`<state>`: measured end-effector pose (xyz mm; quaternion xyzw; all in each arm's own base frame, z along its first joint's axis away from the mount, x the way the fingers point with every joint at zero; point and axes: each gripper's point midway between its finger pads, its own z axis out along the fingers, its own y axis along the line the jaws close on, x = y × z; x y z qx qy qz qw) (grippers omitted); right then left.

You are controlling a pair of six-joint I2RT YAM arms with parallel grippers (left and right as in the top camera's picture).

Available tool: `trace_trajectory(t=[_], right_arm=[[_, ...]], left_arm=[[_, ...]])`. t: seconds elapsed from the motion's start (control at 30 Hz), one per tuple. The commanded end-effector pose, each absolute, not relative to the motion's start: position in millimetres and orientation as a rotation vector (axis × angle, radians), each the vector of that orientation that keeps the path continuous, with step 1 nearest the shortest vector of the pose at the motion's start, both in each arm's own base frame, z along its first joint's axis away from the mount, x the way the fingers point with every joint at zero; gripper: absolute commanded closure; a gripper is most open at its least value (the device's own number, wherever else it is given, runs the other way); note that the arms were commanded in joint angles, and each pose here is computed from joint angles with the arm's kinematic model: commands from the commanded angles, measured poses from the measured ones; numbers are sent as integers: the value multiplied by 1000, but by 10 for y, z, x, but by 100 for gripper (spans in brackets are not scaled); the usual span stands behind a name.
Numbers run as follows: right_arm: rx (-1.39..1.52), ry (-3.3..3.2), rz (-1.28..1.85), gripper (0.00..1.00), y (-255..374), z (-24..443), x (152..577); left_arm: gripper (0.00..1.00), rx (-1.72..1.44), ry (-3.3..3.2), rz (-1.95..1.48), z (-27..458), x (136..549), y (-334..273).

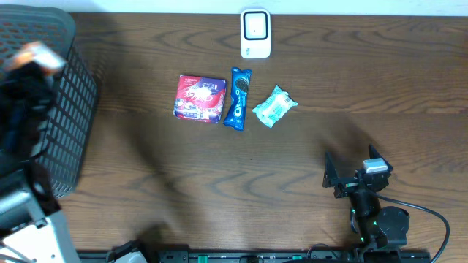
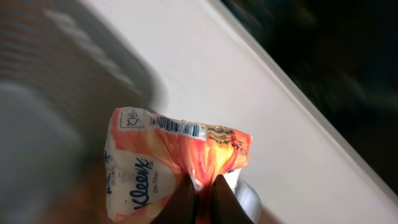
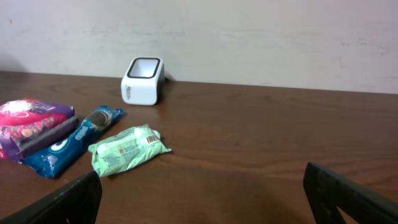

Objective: Scan the item barcode
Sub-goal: 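Carry the orange Kleenex pack to the scanner and drop it by the Oreo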

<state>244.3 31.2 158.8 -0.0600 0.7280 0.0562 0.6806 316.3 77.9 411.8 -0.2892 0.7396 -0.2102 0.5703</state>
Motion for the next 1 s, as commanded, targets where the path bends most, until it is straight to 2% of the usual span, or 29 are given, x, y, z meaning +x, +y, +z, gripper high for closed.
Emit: trace_trajectory(t=[0.0,0.13,0.5,0.73,0.9,0.93,0.97], right_arm=[[-156,1630,141,1,360,1591,2433],[-156,1630,141,1,360,1592,2433],[-156,1630,141,1,360,1592,2433],[-156,1630,141,1,360,1592,2433],[-156,1630,141,1,360,1592,2433],[-156,1630,141,1,360,1592,2433],[-156,1630,141,1,360,1592,2433]], left_arm=[[93,-366,1834,-581,4123,3284,117],[93,-1,1948,-629,3886,3414,-700],[93,264,2295,-640,2334,4077,-2134],[93,471,2280,-648,1517,4392,-2827],[93,531,2302,-665,1179,4352,-3093],[87,545,2311,-668,1135,4312,-3139],[74,553,2319,-669,1112,4285,-3161]])
